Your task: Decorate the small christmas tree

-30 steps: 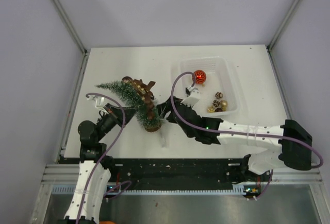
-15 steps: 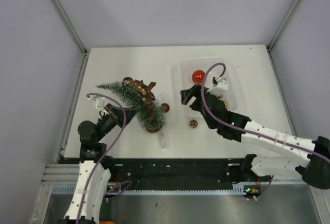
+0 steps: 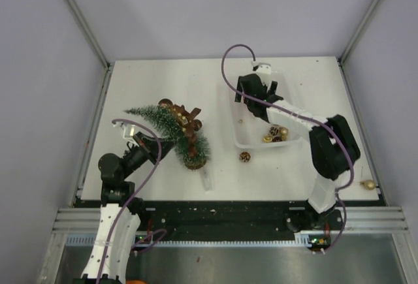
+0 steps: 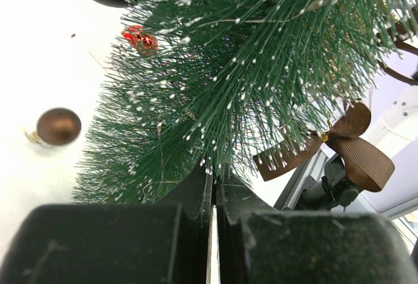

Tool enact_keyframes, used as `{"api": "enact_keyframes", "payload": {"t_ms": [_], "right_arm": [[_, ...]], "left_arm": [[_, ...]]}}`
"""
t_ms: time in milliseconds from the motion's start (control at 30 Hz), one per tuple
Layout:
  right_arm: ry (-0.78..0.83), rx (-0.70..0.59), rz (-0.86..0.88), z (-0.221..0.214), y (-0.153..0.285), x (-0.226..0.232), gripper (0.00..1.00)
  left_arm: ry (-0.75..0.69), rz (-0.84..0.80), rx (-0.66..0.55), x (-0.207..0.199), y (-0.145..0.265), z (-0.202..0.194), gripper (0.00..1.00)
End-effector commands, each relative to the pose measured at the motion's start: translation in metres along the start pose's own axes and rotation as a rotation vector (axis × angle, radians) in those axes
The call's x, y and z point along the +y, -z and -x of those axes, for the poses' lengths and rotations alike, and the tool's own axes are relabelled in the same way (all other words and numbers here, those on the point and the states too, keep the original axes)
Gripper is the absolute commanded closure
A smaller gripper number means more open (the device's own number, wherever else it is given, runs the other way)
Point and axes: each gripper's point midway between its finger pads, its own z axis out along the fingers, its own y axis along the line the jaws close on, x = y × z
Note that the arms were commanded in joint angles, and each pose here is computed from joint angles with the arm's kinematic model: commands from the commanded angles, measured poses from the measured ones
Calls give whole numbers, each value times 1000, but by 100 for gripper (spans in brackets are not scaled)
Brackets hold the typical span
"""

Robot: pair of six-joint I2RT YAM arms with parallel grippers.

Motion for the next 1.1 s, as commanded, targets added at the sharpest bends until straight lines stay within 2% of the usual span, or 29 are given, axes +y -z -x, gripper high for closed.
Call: {"api": "enact_keyframes", "payload": {"t_ms": [0, 133, 333, 533, 700, 767, 833, 900, 1067], "right_arm": [[155, 8, 10, 12, -42, 10, 1], [221, 38, 3, 0, -67, 13, 1], [265, 28, -25, 3, -81, 7, 2], [221, 79, -8, -11, -83, 2, 17], [202, 120, 9, -24, -84, -2, 20], [187, 130, 9, -25, -83, -4, 25], [144, 119, 22, -15, -79, -5, 36], [106, 96, 47, 1, -69, -3, 42], [5, -29, 210, 70, -11, 17, 45]], "left_arm": [[-104, -63, -29, -13, 0, 8, 100], [-112, -100, 1, -20, -1, -1, 100], [-157, -129, 38, -24, 0, -12, 100], [-160, -121, 37, -22, -1, -11, 100], [-171, -124, 40, -22, -1, -12, 100], [-170, -125, 43, -22, -1, -13, 100], [-171, -128, 47, -22, -1, -14, 100], [-176, -132, 47, -23, -1, -14, 100], [-179, -138, 53, -23, -2, -16, 100]]}}
